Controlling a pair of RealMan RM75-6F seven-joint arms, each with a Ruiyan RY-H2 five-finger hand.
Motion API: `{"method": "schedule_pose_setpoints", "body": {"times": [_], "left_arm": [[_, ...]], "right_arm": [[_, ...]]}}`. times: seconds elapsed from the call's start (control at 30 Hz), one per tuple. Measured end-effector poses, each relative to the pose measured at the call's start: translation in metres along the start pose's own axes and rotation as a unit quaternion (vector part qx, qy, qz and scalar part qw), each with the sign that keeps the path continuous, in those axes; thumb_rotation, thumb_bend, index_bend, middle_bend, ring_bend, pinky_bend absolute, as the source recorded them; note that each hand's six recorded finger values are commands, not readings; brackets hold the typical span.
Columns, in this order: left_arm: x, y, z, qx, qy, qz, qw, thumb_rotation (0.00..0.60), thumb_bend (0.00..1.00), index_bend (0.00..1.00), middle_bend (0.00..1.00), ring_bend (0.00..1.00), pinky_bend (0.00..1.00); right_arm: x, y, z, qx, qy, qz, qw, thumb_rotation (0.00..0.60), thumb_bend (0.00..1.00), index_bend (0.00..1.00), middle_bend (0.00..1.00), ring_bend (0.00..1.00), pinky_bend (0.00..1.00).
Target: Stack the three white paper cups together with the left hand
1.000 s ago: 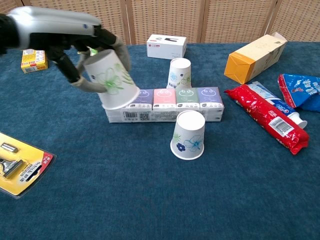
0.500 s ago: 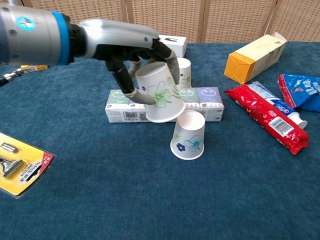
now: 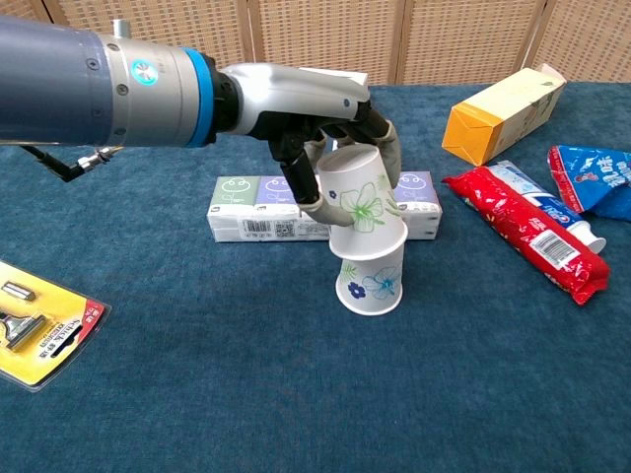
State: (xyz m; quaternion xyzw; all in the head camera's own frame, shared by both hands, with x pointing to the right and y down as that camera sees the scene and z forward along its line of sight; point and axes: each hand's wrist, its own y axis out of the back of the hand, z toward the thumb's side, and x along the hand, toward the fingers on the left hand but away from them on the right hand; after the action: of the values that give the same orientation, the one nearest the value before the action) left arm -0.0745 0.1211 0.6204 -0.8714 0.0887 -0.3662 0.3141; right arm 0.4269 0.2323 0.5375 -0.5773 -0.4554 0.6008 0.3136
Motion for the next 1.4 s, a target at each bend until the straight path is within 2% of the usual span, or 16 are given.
{"method": "schedule_pose_setpoints", "body": {"times": [0.43, 0.53, 0.67, 0.7, 0.8, 0.93, 1.2, 1.4], "left_arm": [[0.013, -0.002, 0.007, 0.034, 0.007, -0.014, 0.9993, 0.600, 0.35, 0.31, 0.32, 0.34, 0.58], [0.015, -0.007, 0.007, 0.042, 0.014, -0.028, 0.9986, 0.600, 0.35, 0.26, 0.26, 0.25, 0.50], [0.018, -0.015, 0.005, 0.068, 0.022, -0.049, 0.9962, 0.600, 0.35, 0.13, 0.05, 0.02, 0.27], [0.019, -0.016, 0.004, 0.072, 0.024, -0.052, 0.9958, 0.600, 0.35, 0.08, 0.01, 0.00, 0.20], [0.019, -0.014, 0.002, 0.076, 0.030, -0.046, 0.9956, 0.600, 0.35, 0.01, 0.00, 0.00, 0.13], [0.014, -0.006, -0.006, 0.074, 0.045, -0.027, 0.9959, 0.600, 0.35, 0.00, 0.00, 0.00, 0.13], [-0.007, 0.004, -0.046, 0.057, 0.101, -0.005, 0.9932, 0.600, 0.35, 0.00, 0.00, 0.00, 0.13], [-0.008, 0.011, -0.068, 0.048, 0.129, 0.010, 0.9905, 0.600, 0.35, 0.01, 0.00, 0.00, 0.13]], "right_arm": [[0.002, 0.001, -0.006, -0.010, -0.002, -0.002, 0.9999, 0.600, 0.28, 0.00, 0.08, 0.00, 0.30], [0.002, 0.001, -0.007, -0.012, -0.002, -0.002, 0.9999, 0.600, 0.28, 0.00, 0.08, 0.00, 0.30], [0.001, 0.000, -0.009, -0.013, -0.004, -0.001, 0.9999, 0.600, 0.28, 0.00, 0.08, 0.00, 0.30], [0.001, 0.000, -0.010, -0.013, -0.004, 0.000, 0.9999, 0.600, 0.28, 0.00, 0.08, 0.00, 0.30], [0.000, 0.000, -0.011, -0.014, -0.005, 0.000, 0.9999, 0.600, 0.28, 0.00, 0.08, 0.00, 0.30], [-0.002, 0.000, -0.011, -0.014, -0.005, -0.001, 0.9999, 0.600, 0.28, 0.00, 0.08, 0.00, 0.30], [-0.004, -0.002, -0.013, -0.016, -0.005, 0.003, 0.9999, 0.600, 0.28, 0.00, 0.08, 0.00, 0.30], [-0.007, -0.003, -0.012, -0.016, -0.003, 0.004, 0.9999, 0.600, 0.28, 0.00, 0.08, 0.00, 0.31]]}}
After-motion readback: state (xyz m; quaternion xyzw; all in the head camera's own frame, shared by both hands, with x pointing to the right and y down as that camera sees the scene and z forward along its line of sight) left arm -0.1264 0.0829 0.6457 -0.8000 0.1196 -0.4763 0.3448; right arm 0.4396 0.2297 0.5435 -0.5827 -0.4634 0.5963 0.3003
